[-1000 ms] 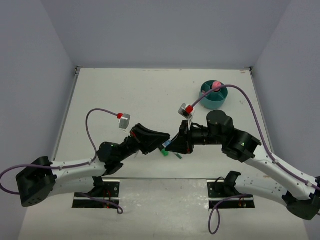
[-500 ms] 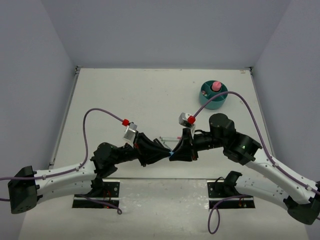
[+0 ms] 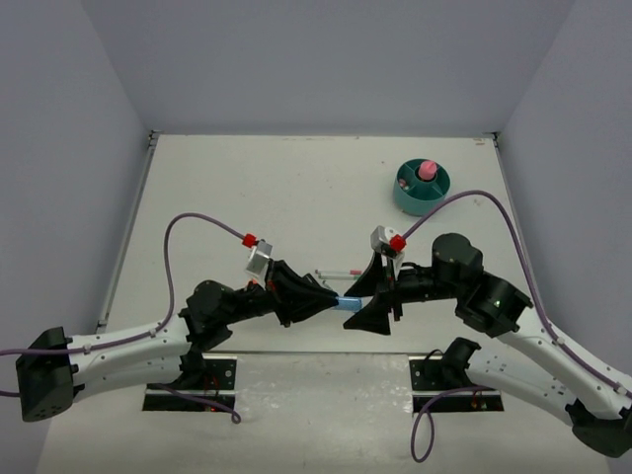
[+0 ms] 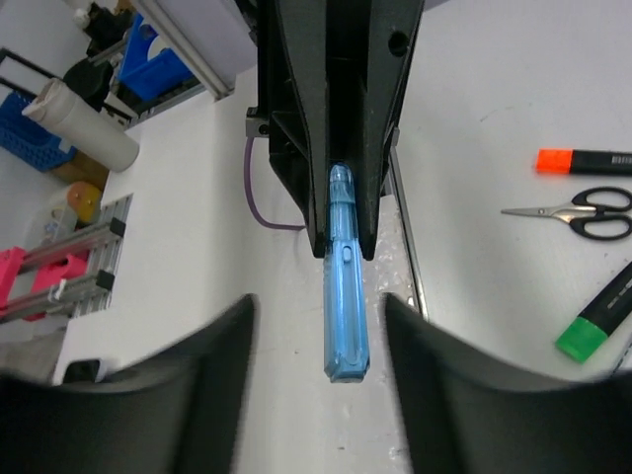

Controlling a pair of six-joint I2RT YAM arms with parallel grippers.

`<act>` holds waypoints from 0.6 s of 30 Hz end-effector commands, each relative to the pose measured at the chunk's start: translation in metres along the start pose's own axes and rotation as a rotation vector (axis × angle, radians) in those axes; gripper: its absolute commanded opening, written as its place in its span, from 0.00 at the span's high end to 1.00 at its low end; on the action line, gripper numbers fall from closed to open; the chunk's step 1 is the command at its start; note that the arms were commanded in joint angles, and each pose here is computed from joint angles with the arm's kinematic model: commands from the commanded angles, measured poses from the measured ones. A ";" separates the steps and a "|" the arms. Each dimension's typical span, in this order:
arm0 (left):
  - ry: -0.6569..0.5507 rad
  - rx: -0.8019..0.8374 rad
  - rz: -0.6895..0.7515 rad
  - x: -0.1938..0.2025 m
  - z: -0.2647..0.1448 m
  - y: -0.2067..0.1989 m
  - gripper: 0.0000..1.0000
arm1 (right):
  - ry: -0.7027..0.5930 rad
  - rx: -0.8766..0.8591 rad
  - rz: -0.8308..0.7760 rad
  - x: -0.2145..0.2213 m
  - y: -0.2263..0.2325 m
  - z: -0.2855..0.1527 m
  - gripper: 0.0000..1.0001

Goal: Sort the stationery into containers
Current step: Place the pen in the storage box.

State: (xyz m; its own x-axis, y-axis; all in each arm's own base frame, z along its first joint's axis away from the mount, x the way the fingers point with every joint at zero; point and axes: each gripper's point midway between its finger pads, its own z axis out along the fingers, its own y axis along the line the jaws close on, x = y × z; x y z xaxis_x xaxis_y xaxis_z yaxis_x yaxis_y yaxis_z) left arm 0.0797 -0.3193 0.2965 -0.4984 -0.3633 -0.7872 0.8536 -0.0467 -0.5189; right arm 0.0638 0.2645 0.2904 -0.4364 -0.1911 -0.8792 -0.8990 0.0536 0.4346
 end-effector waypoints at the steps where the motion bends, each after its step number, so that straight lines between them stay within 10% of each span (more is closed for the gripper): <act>1: -0.061 -0.061 0.043 -0.026 0.011 0.003 1.00 | -0.058 0.127 0.000 -0.009 -0.017 -0.006 0.08; 10: -0.018 -0.664 0.145 -0.048 0.015 0.111 1.00 | -0.448 0.991 0.285 -0.041 -0.097 -0.130 0.01; 18: 0.029 -0.801 0.254 -0.108 0.082 0.206 1.00 | -0.582 1.193 0.339 -0.023 -0.089 -0.198 0.01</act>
State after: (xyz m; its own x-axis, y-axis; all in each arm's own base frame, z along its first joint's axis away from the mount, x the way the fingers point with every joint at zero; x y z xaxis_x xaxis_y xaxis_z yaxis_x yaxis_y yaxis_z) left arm 0.2584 -0.3480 0.3005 -0.3814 -0.3408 -0.8593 0.6058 0.6100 -0.5108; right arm 0.1609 0.1182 0.3145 -0.3900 0.3492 -0.8520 -0.2937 0.8298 0.4745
